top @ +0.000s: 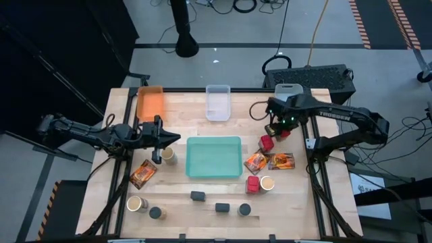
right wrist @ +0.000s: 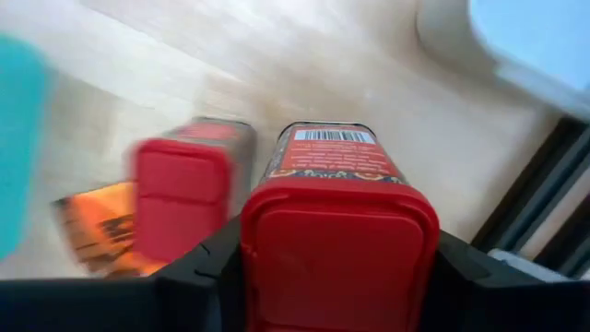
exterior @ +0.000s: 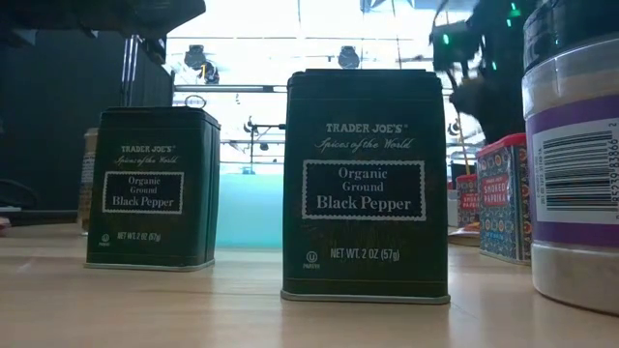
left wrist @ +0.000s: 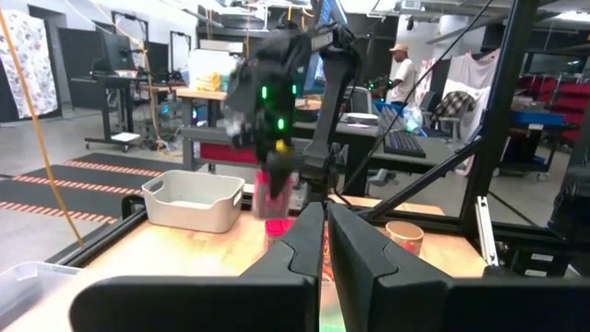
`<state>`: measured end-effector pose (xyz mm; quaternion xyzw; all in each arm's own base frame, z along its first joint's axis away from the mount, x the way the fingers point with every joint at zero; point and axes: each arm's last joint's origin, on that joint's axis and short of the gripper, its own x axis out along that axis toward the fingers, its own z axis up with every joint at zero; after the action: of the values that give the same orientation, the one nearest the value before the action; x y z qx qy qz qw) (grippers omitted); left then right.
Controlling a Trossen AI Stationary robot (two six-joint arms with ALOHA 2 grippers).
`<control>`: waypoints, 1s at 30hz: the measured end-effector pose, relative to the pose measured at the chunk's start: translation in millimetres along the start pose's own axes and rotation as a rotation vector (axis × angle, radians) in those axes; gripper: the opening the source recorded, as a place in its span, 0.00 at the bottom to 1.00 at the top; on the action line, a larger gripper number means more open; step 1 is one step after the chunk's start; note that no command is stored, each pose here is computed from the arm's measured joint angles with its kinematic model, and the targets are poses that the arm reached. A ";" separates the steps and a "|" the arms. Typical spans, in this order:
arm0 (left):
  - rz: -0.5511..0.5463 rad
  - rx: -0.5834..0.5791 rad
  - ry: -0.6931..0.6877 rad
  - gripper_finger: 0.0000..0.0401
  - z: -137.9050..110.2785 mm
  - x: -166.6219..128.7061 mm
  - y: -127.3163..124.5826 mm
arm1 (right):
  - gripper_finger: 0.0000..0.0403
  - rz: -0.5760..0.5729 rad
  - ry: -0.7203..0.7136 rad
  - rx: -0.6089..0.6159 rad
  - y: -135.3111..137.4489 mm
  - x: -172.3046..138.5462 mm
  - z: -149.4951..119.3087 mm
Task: Sort spices by type
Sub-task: Put the top right red spice can into the gray bin
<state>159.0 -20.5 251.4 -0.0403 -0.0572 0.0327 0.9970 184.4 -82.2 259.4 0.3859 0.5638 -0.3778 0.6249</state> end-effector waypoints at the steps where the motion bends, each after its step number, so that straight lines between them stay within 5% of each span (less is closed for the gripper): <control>1: 0.000 0.000 0.001 0.06 -0.1 0.0 0.1 | 0.47 0.015 -0.018 -0.029 1.9 -10.3 2.2; 13: 0.000 0.000 -0.001 0.06 0.0 0.0 0.0 | 0.47 0.121 -0.266 -0.382 33.7 -106.7 39.9; 18: 0.000 -0.012 -0.001 0.06 0.1 0.0 0.0 | 0.47 0.003 -0.149 -0.472 49.7 -103.9 64.8; 25: 0.000 -0.015 -0.001 0.06 0.1 0.0 0.0 | 0.47 -0.166 -0.042 -1.030 56.5 -82.9 96.9; 30: 0.000 -0.015 0.001 0.06 -0.1 0.0 0.0 | 0.47 -0.268 0.015 -1.129 39.6 -74.3 115.9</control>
<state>159.0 -20.5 251.3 -0.0477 -0.0570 0.0320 0.9967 262.3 -168.2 343.4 -0.0792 0.7264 -0.0916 0.6765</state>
